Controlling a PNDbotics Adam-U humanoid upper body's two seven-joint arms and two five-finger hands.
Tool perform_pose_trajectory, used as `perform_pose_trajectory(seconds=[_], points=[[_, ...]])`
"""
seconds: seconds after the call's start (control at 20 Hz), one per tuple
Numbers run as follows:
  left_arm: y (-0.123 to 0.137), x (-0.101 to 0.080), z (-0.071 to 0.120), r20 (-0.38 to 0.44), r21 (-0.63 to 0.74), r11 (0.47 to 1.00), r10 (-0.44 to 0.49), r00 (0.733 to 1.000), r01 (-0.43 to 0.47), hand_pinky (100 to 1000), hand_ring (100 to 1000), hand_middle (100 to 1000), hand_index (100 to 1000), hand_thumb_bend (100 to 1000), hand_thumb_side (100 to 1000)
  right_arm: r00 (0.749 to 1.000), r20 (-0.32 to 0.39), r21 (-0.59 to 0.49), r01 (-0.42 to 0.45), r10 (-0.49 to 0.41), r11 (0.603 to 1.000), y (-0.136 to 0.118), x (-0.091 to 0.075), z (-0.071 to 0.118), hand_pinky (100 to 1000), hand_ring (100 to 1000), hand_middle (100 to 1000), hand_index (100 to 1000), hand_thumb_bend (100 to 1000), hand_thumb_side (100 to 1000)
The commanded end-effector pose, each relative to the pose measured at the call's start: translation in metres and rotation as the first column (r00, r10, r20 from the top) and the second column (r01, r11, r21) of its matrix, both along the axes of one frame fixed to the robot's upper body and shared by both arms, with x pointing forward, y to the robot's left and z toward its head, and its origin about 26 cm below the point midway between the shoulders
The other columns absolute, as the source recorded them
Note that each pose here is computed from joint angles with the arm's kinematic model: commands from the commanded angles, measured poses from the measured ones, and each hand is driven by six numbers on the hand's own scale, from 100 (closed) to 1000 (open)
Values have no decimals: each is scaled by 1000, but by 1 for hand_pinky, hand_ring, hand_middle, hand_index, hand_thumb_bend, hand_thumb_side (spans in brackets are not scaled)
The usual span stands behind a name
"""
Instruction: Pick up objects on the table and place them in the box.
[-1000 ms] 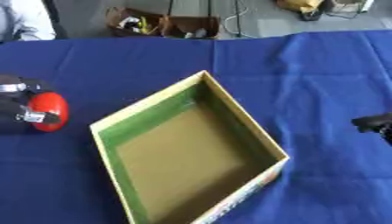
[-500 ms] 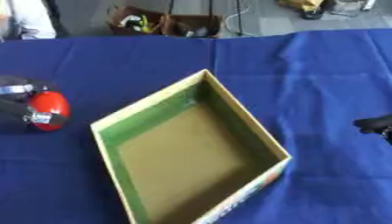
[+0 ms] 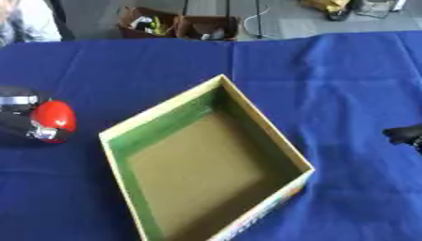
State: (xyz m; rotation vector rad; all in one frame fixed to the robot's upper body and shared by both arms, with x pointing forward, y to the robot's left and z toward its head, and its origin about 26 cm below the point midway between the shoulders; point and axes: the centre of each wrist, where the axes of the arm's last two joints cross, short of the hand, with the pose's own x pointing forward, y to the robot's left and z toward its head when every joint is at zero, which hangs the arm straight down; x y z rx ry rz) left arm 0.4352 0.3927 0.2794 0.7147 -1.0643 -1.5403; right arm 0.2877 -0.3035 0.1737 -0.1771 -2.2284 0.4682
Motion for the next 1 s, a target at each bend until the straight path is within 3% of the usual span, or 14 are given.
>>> perform_pose_trajectory(seconds=[0.05, 0.2, 0.45, 0.6, 0.75, 0.8, 1.0], points=[[3, -2, 13, 27, -25, 1000, 3, 1000, -2, 504, 696, 941, 1000, 484, 642, 1000, 11, -13, 15, -15, 1000, -1, -1, 4, 856, 765, 556, 673, 100, 1000], [1, -2, 15, 61, -69, 998, -1, 998, 5, 432, 625, 866, 1000, 378, 551, 1000, 8, -13, 18, -18, 1000, -1, -1, 4, 856, 765, 555, 672, 100, 1000], [0, -3, 20, 141, -102, 994, 40, 989, -26, 320, 519, 641, 897, 243, 349, 1000, 3, -9, 23, -23, 1000, -1, -1, 4, 858, 766, 555, 672, 100, 1000], [-1, -3, 18, 178, -112, 992, 71, 981, -51, 295, 492, 569, 853, 159, 355, 1000, 2, -8, 23, -23, 1000, -1, -1, 4, 858, 767, 555, 672, 100, 1000], [-3, -1, 16, 210, -124, 991, 85, 974, -60, 288, 481, 549, 827, 133, 372, 1000, -3, -11, 21, -21, 1000, -1, -1, 4, 859, 767, 554, 672, 100, 1000], [-3, -1, 16, 220, -127, 990, 90, 971, -63, 257, 461, 525, 783, 100, 409, 1000, -5, -12, 20, -21, 1000, -1, -1, 4, 858, 768, 555, 673, 100, 1000], [-5, 0, 15, 244, -135, 988, 102, 964, -71, 257, 461, 525, 783, 100, 409, 1000, -7, -15, 19, -19, 1000, 0, -1, 4, 858, 768, 555, 673, 100, 1000]])
